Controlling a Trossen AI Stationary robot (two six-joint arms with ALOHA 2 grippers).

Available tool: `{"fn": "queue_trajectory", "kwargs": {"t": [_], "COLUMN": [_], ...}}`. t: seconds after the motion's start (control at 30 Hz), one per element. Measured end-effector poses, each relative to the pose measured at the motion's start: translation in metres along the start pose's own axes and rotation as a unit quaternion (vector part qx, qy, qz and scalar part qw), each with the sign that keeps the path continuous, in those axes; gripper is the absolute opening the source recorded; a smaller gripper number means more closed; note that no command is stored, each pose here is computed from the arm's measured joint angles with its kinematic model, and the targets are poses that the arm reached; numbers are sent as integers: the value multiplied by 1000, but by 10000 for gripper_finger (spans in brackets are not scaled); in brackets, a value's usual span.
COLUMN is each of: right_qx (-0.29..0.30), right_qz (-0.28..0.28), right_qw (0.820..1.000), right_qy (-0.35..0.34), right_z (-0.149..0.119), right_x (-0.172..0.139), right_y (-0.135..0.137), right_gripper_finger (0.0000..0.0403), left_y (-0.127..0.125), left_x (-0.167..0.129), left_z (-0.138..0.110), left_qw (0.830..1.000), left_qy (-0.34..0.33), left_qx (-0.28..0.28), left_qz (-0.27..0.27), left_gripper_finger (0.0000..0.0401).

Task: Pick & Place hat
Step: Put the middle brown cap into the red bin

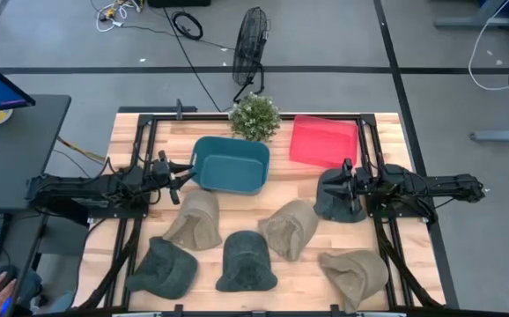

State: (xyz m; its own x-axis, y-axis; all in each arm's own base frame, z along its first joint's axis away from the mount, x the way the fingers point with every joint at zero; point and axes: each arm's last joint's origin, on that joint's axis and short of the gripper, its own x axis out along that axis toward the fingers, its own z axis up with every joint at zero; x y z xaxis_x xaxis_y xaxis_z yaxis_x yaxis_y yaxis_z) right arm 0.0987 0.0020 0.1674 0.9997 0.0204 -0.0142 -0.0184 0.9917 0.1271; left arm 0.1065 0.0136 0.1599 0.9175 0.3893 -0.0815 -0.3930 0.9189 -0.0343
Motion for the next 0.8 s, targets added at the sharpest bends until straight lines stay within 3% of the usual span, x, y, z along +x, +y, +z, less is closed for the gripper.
{"fn": "queue_trajectory", "kwargs": {"t": [0.13, 0.3, 0.47, 0.67, 0.8], "right_qx": [-19, 79, 18, -15, 2], "right_qz": [0, -8, -75, -94, -104], "right_qw": [1000, 997, 997, 995, 991], "right_qy": [0, -7, -23, -37, -86], "right_z": [0, 1, 3, 6, 15], "right_x": [0, 0, 0, -1, -2], "right_y": [0, 0, -4, -5, -5], "right_gripper_finger": [135, 135, 135, 135, 135], "left_y": [0, 0, 0, 0, 0], "left_x": [0, 0, 0, 0, -1], "left_z": [0, 1, 1, 2, 12], "left_qw": [1000, 1000, 1000, 1000, 998], "left_qy": [-1, -6, -7, -11, -40], "left_qx": [-1, -2, -11, -27, -42], "left_qz": [0, 0, 3, 3, -1], "left_gripper_finger": [126, 126, 126, 126, 126]}}
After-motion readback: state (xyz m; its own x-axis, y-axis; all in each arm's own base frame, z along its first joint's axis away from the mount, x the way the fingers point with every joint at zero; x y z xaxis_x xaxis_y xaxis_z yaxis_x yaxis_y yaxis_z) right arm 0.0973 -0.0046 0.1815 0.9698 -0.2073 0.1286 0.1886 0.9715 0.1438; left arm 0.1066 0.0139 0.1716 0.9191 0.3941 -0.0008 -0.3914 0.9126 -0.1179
